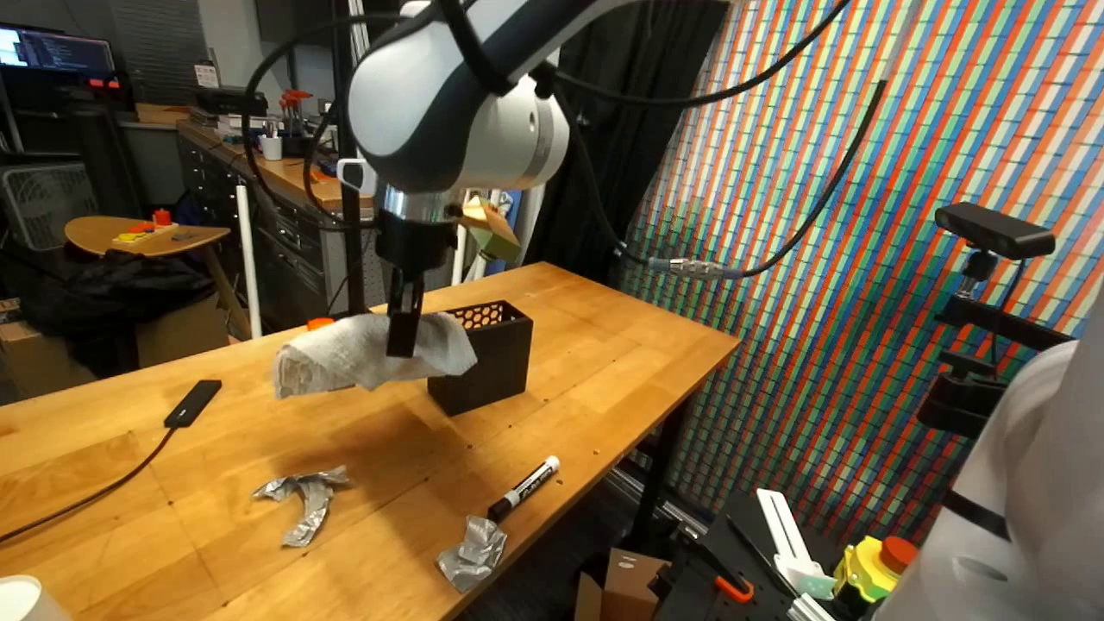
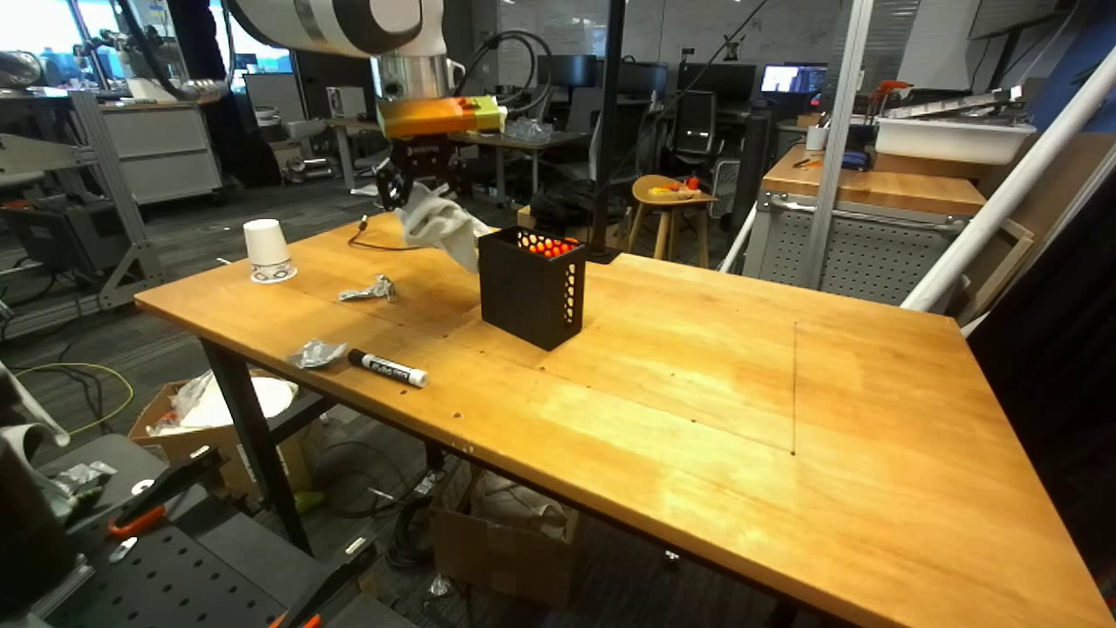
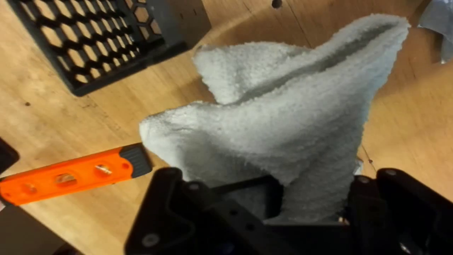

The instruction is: Put the towel in the box

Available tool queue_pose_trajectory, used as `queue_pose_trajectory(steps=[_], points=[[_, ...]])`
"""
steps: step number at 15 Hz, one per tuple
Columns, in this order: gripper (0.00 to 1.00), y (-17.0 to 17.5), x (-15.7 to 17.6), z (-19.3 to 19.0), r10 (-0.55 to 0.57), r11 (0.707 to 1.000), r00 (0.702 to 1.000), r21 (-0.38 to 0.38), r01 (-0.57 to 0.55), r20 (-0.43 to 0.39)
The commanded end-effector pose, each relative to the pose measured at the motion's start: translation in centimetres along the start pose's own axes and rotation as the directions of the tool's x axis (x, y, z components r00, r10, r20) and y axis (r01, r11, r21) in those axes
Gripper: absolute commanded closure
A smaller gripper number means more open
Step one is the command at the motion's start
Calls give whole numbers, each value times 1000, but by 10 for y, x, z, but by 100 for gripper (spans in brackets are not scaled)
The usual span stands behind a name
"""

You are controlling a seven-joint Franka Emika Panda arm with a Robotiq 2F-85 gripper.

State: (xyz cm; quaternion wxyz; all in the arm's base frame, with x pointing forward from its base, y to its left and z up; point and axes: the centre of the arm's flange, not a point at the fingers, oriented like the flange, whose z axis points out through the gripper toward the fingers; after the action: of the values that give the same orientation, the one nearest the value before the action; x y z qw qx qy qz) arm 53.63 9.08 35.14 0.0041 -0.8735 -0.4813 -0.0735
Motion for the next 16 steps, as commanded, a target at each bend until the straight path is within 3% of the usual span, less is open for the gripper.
queue_pose_trajectory(steps=[1,4,6,11,13,16], points=[[97,15,-14,-75,140,990,990,-18,-140,-26],[98,43,-39,-112,274,960,961,-50,-276,-48],[98,64,-57,-126,376,922,924,-72,-380,-62],[99,87,-70,-120,624,778,781,-88,-623,-11],[99,86,-65,-106,696,717,717,-94,-691,37],[99,85,-58,-79,762,647,642,-87,-757,81]])
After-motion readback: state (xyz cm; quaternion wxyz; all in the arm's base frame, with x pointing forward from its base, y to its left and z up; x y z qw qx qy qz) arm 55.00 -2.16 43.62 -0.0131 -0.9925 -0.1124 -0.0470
